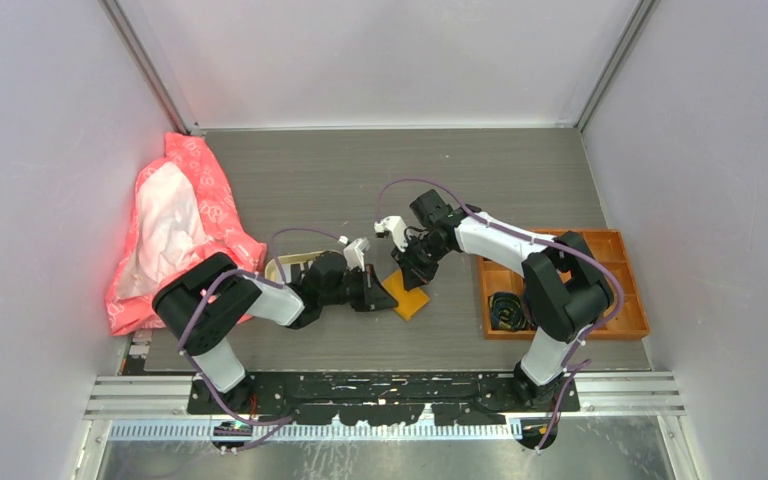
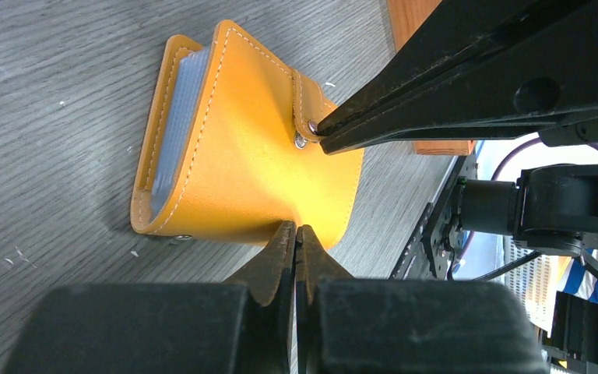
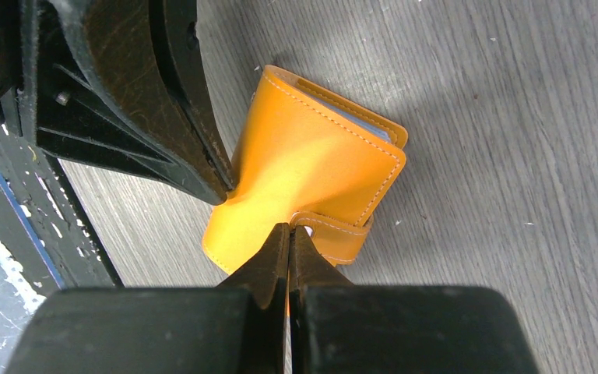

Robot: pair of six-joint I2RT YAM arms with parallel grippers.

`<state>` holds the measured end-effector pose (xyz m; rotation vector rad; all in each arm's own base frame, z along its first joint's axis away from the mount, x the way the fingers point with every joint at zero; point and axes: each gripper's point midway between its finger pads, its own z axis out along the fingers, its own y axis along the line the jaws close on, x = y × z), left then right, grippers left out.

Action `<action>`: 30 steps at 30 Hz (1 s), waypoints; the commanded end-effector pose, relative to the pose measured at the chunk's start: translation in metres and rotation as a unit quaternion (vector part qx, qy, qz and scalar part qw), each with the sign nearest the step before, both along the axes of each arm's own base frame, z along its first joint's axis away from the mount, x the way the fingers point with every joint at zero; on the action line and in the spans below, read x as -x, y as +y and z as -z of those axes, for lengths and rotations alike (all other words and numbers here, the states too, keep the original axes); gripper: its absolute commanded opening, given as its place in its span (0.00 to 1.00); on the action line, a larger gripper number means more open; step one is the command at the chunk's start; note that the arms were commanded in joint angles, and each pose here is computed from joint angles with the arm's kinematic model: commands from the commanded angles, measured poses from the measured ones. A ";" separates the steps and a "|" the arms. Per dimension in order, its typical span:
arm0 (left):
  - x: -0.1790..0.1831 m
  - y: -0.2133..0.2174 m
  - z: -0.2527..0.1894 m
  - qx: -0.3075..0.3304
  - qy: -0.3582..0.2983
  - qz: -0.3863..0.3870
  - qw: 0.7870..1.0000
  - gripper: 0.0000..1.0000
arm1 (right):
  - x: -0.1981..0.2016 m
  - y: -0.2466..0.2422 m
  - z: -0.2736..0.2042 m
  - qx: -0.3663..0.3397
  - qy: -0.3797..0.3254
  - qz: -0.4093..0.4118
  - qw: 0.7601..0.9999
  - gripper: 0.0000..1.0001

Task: Put the credit cards into the card holder
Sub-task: Close the card holder at the center of the board.

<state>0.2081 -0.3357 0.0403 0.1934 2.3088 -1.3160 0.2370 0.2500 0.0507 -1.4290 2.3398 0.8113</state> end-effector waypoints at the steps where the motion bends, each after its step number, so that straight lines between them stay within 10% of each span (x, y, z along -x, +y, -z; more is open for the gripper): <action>1: -0.012 0.008 0.018 -0.043 0.000 -0.032 0.999 0.00 | 0.001 0.009 -0.023 -0.028 -0.010 -0.003 1.000 0.01; 30: -0.015 0.001 0.011 -0.030 -0.003 -0.027 0.999 0.00 | 0.014 0.014 -0.013 -0.005 -0.012 -0.034 0.999 0.01</action>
